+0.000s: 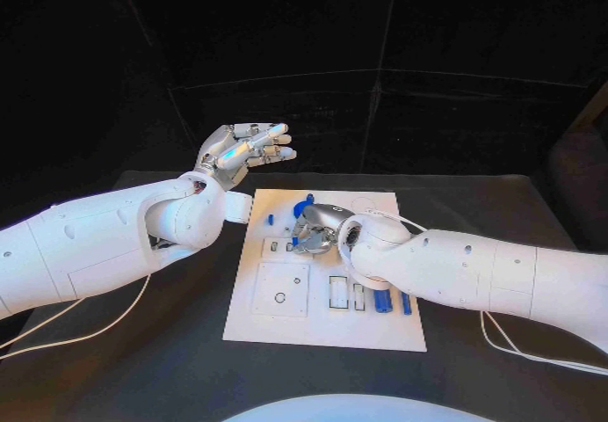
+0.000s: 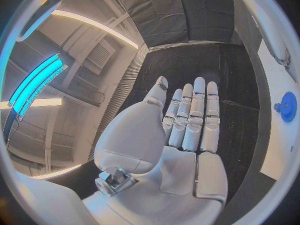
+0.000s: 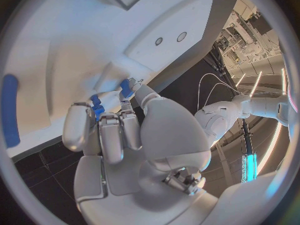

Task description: Assemble the parts on the task board

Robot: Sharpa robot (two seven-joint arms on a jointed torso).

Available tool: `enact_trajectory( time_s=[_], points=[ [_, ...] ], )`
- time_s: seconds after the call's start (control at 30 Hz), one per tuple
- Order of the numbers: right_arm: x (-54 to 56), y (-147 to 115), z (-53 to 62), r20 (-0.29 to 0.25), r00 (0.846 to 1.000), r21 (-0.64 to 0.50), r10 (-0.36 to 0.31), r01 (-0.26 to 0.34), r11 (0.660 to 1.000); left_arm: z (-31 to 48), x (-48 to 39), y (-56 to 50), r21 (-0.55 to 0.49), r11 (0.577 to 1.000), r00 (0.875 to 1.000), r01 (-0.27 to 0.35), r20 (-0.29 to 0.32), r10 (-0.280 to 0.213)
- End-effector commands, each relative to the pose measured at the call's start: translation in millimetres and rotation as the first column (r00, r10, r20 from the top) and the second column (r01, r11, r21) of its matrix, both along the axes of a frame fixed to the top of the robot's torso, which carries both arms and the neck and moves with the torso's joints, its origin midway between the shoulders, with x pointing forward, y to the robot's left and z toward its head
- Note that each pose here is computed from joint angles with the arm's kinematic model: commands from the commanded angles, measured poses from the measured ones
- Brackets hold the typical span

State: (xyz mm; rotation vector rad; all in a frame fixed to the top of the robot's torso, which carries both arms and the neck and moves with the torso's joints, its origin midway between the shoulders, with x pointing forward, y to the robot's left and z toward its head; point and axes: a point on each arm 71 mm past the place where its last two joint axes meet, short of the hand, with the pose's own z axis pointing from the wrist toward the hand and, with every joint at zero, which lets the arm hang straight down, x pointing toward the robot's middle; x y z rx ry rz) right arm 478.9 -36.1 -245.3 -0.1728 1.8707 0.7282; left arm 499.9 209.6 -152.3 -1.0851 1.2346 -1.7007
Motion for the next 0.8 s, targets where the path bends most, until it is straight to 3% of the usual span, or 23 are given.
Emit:
enact_trajectory(
  time_s=[0.03,0.8],
  points=[
    [-1.2,-2.7,-5.5,-0.019,1.0,-0.048,-0.005,0.004,0.999,1.3,-0.1,-1.4,-0.005,1.0,1.0,0.009,0.008,-0.009],
    [-3.0,-2.5,-6.0,-0.023,1.0,-0.064,0.0,-0.002,0.998,-0.5,-0.8,-1.2,-0.001,1.0,1.0,0.011,0.002,-0.011]
  ],
)
